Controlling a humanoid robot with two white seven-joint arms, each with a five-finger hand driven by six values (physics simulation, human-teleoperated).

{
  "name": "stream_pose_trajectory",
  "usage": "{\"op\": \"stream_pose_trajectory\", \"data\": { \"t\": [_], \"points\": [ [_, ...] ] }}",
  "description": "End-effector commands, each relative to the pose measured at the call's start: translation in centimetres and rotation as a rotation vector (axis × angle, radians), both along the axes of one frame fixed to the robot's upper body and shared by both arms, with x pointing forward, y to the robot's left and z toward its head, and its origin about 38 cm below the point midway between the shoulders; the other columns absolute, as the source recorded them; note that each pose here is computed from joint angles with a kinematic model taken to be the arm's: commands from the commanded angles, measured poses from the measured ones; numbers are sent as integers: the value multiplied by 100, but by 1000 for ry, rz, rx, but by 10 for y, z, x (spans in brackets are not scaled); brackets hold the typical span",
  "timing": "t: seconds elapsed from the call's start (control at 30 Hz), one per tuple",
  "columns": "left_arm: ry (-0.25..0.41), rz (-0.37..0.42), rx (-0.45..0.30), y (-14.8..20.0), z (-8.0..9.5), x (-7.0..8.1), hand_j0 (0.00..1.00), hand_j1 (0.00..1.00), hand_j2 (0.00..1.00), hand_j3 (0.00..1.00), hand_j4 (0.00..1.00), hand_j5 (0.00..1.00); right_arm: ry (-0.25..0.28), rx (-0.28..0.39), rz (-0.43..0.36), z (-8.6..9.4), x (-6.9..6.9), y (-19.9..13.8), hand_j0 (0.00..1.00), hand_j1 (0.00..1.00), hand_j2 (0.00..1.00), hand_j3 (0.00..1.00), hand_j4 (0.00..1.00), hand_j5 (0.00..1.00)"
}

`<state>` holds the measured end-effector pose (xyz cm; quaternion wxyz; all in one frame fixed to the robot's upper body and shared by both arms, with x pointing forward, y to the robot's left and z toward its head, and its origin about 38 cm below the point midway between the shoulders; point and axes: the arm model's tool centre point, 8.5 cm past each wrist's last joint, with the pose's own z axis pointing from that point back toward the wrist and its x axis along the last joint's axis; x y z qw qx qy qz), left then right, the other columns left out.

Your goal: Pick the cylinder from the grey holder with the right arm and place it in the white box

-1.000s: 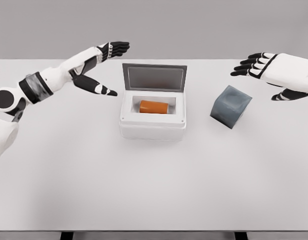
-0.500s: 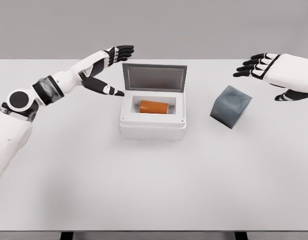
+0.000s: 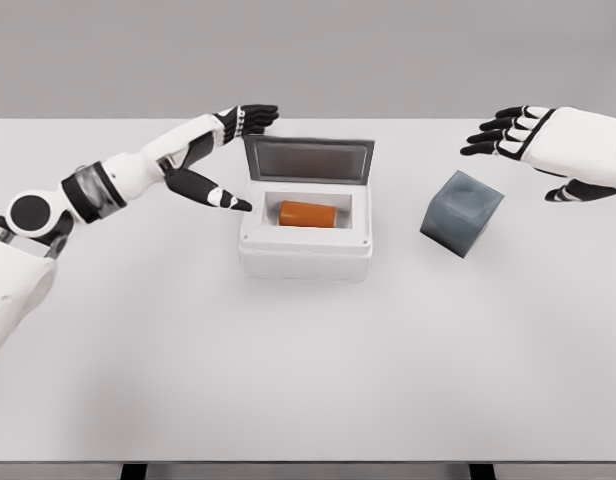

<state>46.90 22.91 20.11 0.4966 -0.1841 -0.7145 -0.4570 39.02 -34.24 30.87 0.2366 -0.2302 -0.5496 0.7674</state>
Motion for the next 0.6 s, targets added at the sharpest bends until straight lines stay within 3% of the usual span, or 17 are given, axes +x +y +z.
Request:
{"op": "stream_pose_trajectory", "data": {
  "t": [0.0,0.1,0.23,0.3,0.4,0.5,0.57],
  "points": [
    [-21,-10,-7,7,13,-5,100,100,100,100,100,100,-2,2,1,1,-1,1,100,100,100,100,100,100],
    [-48,-17,-30,25,37,-13,100,100,100,100,100,100,-2,4,1,2,0,0,100,100,100,100,100,100],
    [-104,-45,14,59,81,-42,100,100,100,100,100,100,-2,-1,0,2,-1,0,100,100,100,100,100,100],
    [-110,-59,68,72,83,-64,100,100,100,100,100,100,-1,-5,-2,2,-1,-1,100,100,100,100,100,100],
    [-255,-144,87,94,77,-103,100,100,100,100,100,100,-1,-3,-2,2,-1,-1,100,100,100,100,100,100],
    [-210,-122,122,107,62,-107,100,100,100,100,100,100,1,-3,-2,1,-1,-1,100,100,100,100,100,100],
    [-211,-123,130,107,61,-107,100,100,100,100,100,100,0,-4,0,1,-1,-1,100,100,100,100,100,100]
  ]
}}
